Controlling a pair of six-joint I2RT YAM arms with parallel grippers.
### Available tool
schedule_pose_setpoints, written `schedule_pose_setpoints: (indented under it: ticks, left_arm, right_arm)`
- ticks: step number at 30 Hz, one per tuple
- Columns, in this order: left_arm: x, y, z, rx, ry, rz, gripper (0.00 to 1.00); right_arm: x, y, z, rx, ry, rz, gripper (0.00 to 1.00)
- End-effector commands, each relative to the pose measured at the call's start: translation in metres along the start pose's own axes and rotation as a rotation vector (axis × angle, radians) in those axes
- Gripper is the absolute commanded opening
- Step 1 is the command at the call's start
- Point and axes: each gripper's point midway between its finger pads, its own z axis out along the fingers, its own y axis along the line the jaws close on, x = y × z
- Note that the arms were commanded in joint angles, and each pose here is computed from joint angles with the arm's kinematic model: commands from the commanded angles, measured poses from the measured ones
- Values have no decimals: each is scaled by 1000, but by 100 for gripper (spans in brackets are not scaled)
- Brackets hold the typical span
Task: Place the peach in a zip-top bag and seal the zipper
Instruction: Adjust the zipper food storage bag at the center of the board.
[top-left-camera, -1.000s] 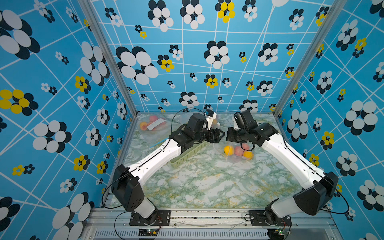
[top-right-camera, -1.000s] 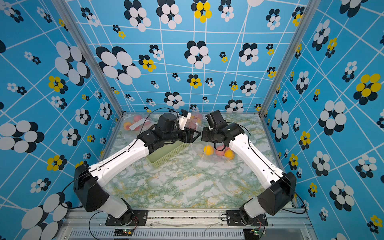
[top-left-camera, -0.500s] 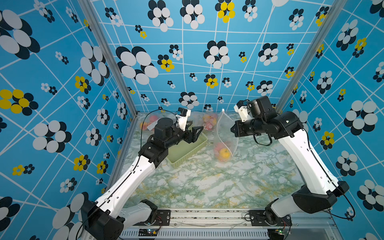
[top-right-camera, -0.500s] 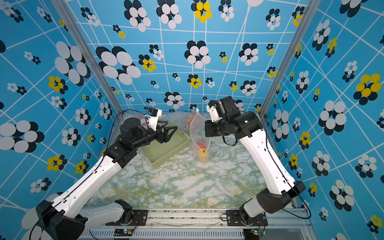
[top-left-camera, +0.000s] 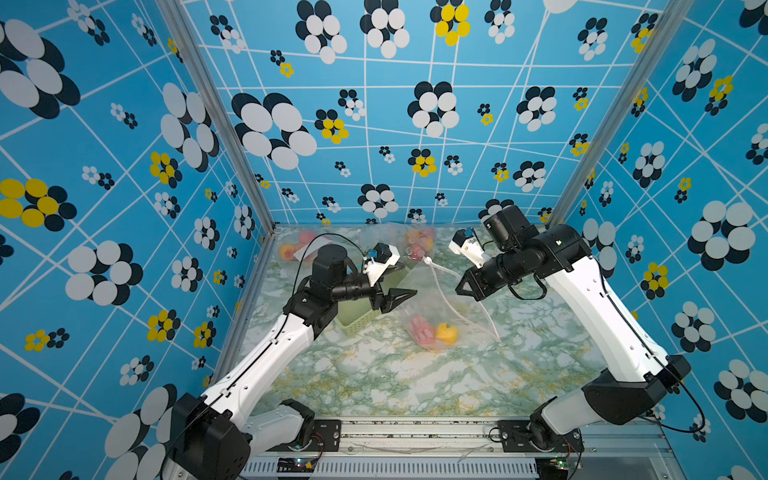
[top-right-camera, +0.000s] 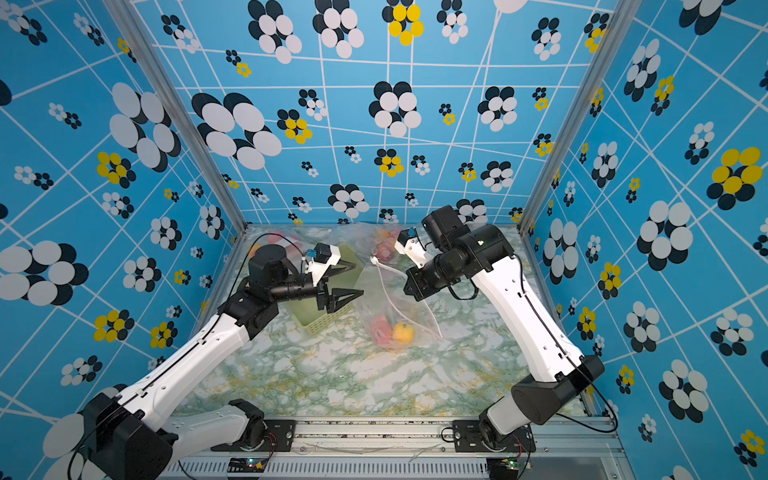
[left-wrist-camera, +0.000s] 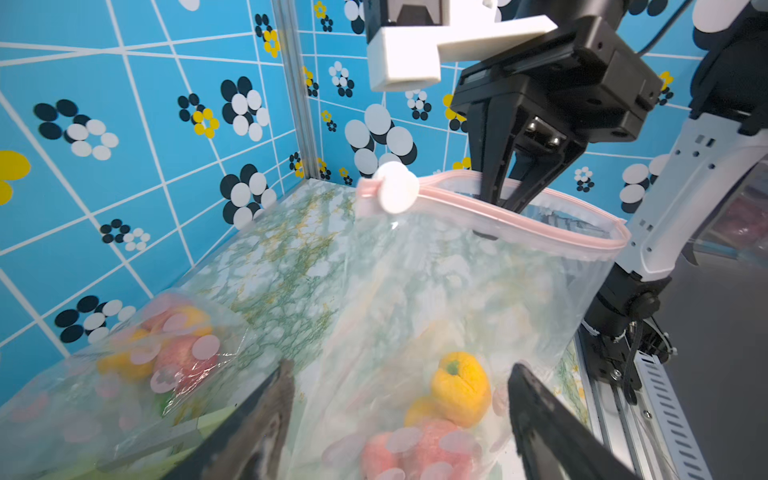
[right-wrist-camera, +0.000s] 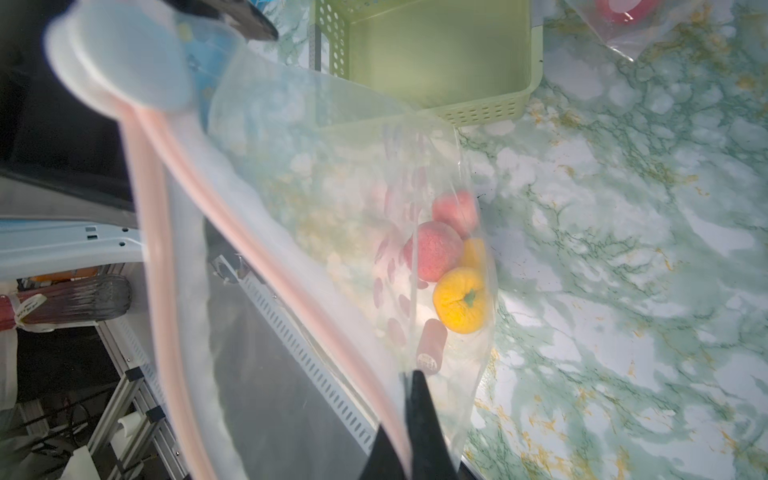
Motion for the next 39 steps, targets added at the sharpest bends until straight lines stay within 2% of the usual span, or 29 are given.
schedule_pose_setpoints:
  ticks: [1, 7, 12, 15, 21, 26, 29, 30, 34, 39]
  left_arm:
    - [-6, -10, 3, 107, -25, 83, 82]
    - [-18, 5, 11, 129, -19, 98, 79]
    - [-28, -1, 14, 261, -31, 62, 56]
    - [-24, -2, 15, 298, -6, 45, 49]
    - [-21, 1, 16, 319, 2, 36, 47]
    - [-22, 4, 19, 334, 12, 7, 13]
    - [-25, 10, 20, 317, 18, -22, 0]
    - [-25, 13, 19, 299, 20, -27, 0]
    - [-29, 20, 15, 239, 16, -40, 0]
    - [-31, 21, 13, 217, 28, -87, 0]
  right_arm:
    - [-2, 8, 3, -63, 0, -81, 0]
    - [-9, 13, -1, -84, -13, -123, 0]
    - [-12, 11, 0, -77, -13, -126, 0]
    - [-14, 11, -2, -73, -22, -127, 0]
    - [-18, 12, -2, -77, -38, -130, 0]
    - [-22, 11, -2, -67, -52, -125, 0]
    - [-27, 9, -10, -41, -84, -122, 0]
    - [-29, 10, -15, -32, -105, -124, 0]
    - [-46, 18, -44, -10, -246, -133, 25]
    - [-78, 39, -76, -66, -470, -168, 35]
